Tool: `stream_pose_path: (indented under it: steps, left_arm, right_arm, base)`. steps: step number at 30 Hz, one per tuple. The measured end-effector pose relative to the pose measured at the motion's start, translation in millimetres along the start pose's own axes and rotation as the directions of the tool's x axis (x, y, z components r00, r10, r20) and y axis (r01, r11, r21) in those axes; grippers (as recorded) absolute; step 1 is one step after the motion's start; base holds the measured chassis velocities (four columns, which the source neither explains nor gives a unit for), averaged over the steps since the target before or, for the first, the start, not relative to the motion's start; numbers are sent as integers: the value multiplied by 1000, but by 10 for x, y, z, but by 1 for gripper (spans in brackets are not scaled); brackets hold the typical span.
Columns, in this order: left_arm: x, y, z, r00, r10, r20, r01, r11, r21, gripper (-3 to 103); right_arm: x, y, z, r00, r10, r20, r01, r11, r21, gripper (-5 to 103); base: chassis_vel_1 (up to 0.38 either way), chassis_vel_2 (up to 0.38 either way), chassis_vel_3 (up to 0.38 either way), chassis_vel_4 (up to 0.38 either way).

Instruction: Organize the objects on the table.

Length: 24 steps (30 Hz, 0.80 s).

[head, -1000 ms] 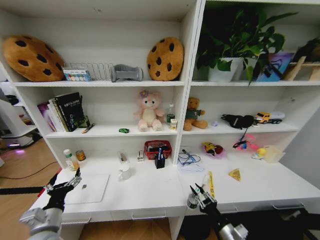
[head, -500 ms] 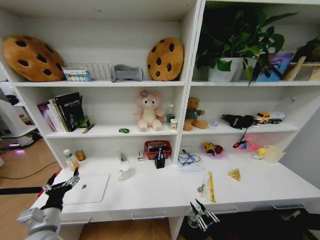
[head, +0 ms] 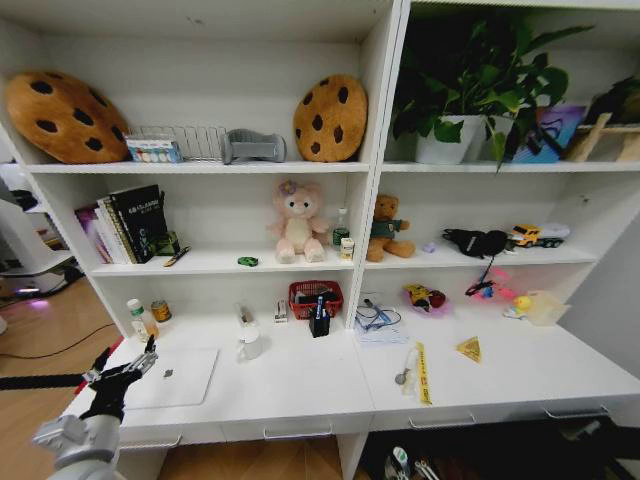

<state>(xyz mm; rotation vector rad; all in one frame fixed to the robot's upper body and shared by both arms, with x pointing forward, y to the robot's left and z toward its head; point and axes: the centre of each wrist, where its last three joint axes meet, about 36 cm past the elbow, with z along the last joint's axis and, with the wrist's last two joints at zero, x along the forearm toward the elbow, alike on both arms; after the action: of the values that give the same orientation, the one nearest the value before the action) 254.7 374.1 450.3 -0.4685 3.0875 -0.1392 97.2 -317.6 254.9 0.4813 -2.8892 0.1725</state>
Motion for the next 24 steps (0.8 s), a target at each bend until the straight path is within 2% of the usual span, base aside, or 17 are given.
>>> stream_pose_path:
  steps: [12,20,24]
  left_arm:
    - [-5,40,-21,1000,-4,1,4,1000,-4,100]
    - [-4,34,-48,1000,-3,4,3,1000,-4,100]
    - [-14,25,-60,1000,-1,5,1,1000,-5,100]
  right_arm:
    - [-40,-228,630,992,58,-108,-59,998,-3,29]
    - [-120,-273,846,988,84,-132,-87,996,-12,29]
    - [-248,-320,983,982,116,-148,-125,991,-52,29]
  base:
    - [0,0,0,0]
    - [0,0,0,0]
    - [0,0,0,0]
